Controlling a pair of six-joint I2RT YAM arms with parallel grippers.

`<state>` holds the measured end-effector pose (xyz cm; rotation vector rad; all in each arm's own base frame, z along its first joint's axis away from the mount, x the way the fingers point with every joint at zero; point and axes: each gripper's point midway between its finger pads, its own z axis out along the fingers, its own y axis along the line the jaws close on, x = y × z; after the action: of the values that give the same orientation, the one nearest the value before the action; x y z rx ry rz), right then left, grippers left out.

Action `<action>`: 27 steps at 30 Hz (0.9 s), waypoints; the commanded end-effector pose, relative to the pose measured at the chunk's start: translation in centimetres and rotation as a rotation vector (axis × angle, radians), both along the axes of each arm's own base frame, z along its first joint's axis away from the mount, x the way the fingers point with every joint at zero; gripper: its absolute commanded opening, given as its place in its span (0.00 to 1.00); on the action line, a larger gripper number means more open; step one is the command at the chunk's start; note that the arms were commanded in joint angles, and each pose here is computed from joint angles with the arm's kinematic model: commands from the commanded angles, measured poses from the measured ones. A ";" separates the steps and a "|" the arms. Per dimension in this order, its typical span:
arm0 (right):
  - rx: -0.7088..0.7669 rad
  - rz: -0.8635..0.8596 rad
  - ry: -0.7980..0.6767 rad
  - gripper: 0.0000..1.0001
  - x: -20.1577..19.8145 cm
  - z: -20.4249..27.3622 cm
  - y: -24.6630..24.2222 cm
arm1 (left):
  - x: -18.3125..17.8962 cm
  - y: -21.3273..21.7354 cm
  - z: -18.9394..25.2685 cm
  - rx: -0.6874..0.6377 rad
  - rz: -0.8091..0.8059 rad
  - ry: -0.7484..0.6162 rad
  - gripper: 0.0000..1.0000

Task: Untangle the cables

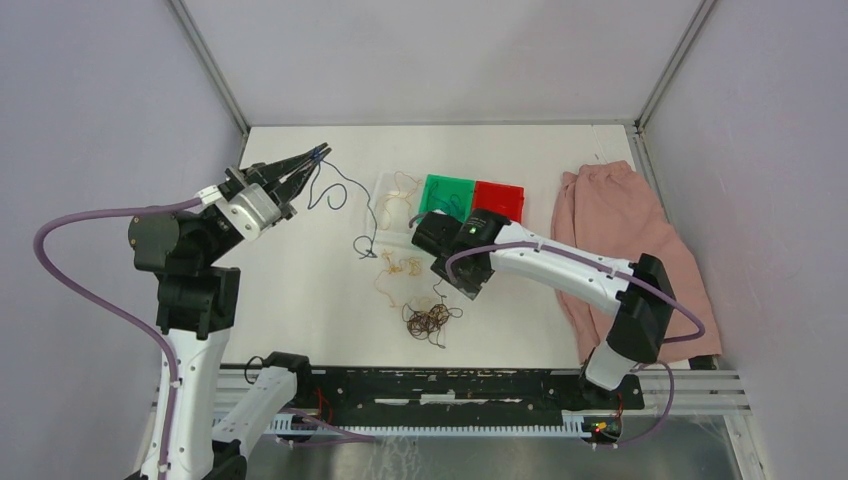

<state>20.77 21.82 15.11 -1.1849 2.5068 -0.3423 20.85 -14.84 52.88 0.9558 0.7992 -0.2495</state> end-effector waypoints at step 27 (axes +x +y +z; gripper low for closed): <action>0.914 0.267 -0.463 0.96 -2.9 11.8 8.2 | 4.7 -2.6 -5.6 -0.171 -0.142 0.430 0.03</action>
<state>17.98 29.75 28.58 -0.9170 1.7127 0.4605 23.06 -16.19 47.76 0.8302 1.0538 -0.5684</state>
